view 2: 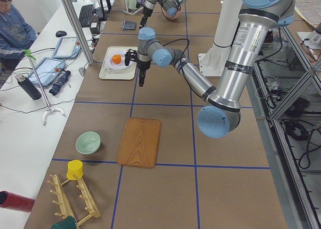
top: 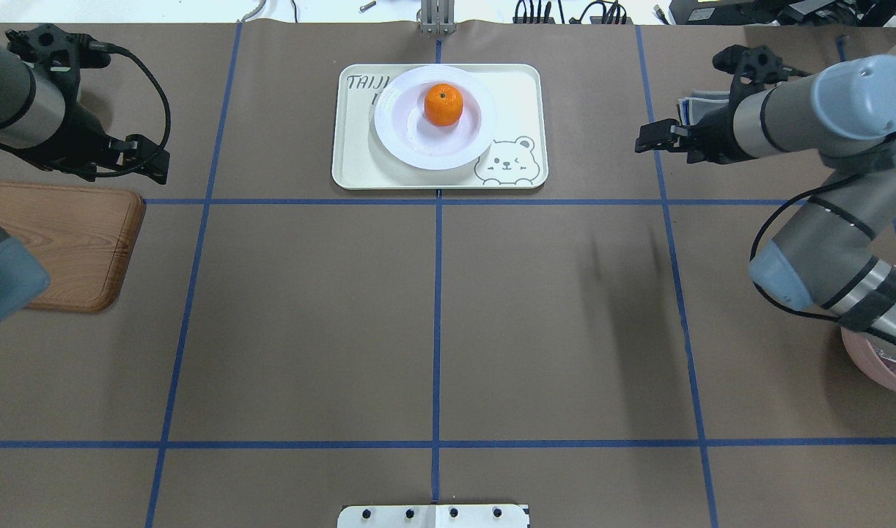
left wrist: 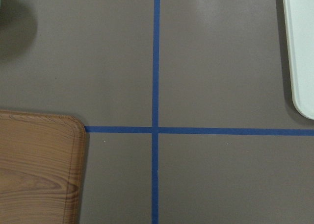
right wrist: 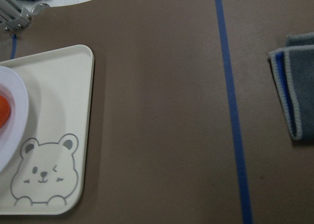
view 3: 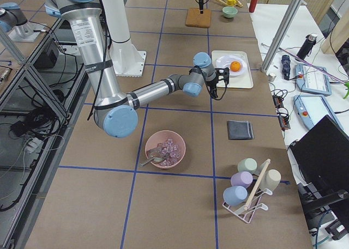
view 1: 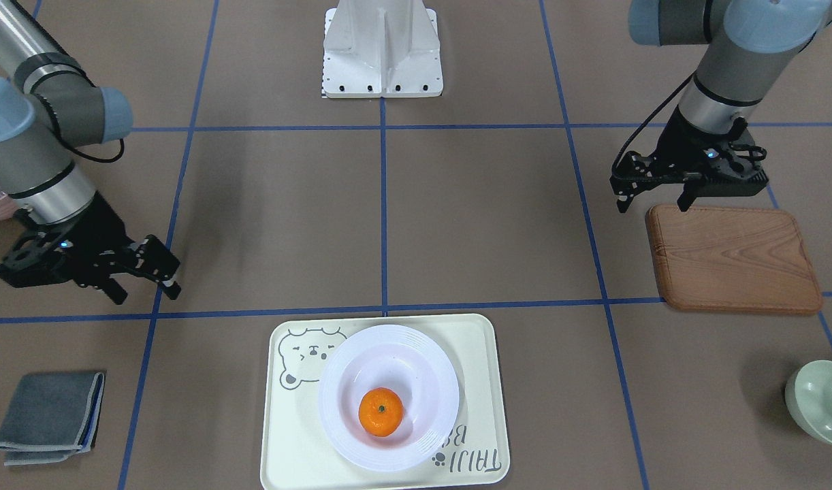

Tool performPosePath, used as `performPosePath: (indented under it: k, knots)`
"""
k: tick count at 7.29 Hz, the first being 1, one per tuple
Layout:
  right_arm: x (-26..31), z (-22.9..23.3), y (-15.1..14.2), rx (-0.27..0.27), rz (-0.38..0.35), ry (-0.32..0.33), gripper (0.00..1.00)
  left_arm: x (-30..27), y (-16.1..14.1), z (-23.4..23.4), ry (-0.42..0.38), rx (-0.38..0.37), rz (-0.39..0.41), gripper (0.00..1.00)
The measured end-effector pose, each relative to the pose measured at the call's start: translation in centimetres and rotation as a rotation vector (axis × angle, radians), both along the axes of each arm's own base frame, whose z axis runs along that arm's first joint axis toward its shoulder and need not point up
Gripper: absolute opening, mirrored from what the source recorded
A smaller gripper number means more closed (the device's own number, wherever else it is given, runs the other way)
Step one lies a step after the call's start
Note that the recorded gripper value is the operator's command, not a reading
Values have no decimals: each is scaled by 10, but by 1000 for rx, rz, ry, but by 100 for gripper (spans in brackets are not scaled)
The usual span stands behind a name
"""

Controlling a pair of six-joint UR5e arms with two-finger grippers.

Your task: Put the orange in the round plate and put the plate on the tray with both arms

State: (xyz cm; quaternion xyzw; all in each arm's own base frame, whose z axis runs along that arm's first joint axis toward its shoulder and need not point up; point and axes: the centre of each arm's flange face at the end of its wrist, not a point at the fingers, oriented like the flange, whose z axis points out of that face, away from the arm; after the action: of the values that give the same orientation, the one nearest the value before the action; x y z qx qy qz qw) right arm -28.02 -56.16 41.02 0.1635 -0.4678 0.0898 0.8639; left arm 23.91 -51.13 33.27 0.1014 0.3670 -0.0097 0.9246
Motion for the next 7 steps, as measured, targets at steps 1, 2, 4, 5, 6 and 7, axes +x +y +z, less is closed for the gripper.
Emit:
performPosePath:
  k: [1, 2, 4, 5, 6, 7]
  knots:
    - [40, 21, -8, 31, -78, 65, 100, -21, -8, 16, -23, 31, 43, 97]
    - [81, 41, -13, 54, -153, 103, 100, -48, -16, 36, -26, 48, 92, 97]
    - [154, 74, -16, 87, -259, 155, 100, -110, -33, 85, -21, 79, 190, 97]
    - [188, 89, -15, 105, -300, 183, 100, -135, -37, 112, -28, 94, 234, 97]
    - [219, 101, -14, 119, -338, 208, 100, -154, -43, 136, -38, 96, 261, 97]
    - [242, 109, -13, 122, -372, 229, 100, -166, -47, 156, -46, 88, 277, 97]
